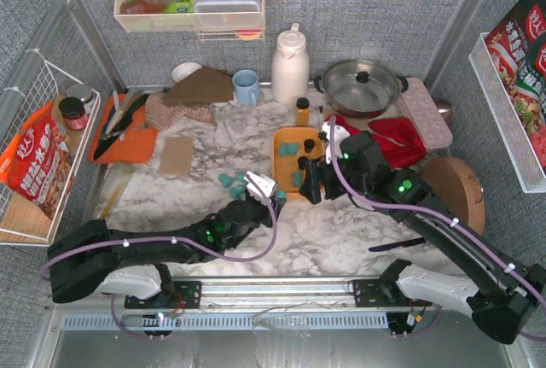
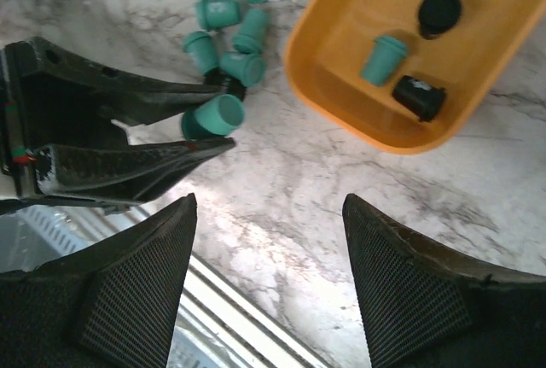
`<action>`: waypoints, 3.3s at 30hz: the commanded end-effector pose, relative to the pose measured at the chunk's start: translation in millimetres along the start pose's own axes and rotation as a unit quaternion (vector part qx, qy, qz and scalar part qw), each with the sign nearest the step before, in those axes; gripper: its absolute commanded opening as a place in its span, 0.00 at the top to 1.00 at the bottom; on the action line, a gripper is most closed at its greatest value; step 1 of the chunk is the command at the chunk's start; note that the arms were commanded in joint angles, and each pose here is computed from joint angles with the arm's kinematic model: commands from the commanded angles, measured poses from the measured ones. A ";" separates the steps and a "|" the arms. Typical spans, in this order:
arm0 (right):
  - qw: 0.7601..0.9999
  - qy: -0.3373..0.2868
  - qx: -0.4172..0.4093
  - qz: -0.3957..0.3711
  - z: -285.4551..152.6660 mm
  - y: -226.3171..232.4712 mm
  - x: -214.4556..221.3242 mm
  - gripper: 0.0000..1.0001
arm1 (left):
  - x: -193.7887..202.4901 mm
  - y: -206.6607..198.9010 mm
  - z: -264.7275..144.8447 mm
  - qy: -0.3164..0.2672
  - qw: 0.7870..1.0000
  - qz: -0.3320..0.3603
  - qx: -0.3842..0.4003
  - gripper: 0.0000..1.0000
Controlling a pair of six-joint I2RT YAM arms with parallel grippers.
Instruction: Mix the coffee capsules in the storage basket
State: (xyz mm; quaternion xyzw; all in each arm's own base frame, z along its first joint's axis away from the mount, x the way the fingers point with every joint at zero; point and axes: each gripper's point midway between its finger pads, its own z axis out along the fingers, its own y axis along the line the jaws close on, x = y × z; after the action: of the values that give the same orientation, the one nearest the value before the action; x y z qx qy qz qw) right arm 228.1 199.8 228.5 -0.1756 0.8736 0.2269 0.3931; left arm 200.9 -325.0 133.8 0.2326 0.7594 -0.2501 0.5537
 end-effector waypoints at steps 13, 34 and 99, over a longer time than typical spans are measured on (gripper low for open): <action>0.996 -0.010 -0.086 0.014 18.0 55.1 -9.7 0.29 | -75.4 -38.8 -30.3 -0.250 0.949 0.125 0.144 0.88; 0.992 0.001 -0.118 0.037 32.1 70.8 -5.0 0.44 | -86.2 -40.4 -38.0 -0.275 0.940 0.136 0.149 0.88; 0.983 0.072 0.167 -0.017 100.7 -80.6 2.8 0.27 | 26.6 87.5 -67.1 0.051 0.946 -0.211 -0.240 0.02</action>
State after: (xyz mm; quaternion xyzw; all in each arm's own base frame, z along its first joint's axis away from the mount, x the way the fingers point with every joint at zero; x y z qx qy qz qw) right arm 335.6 197.0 131.5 -0.1378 0.9269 0.0655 0.3429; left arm 198.6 -209.4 123.9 0.0068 0.8463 -0.1453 0.5125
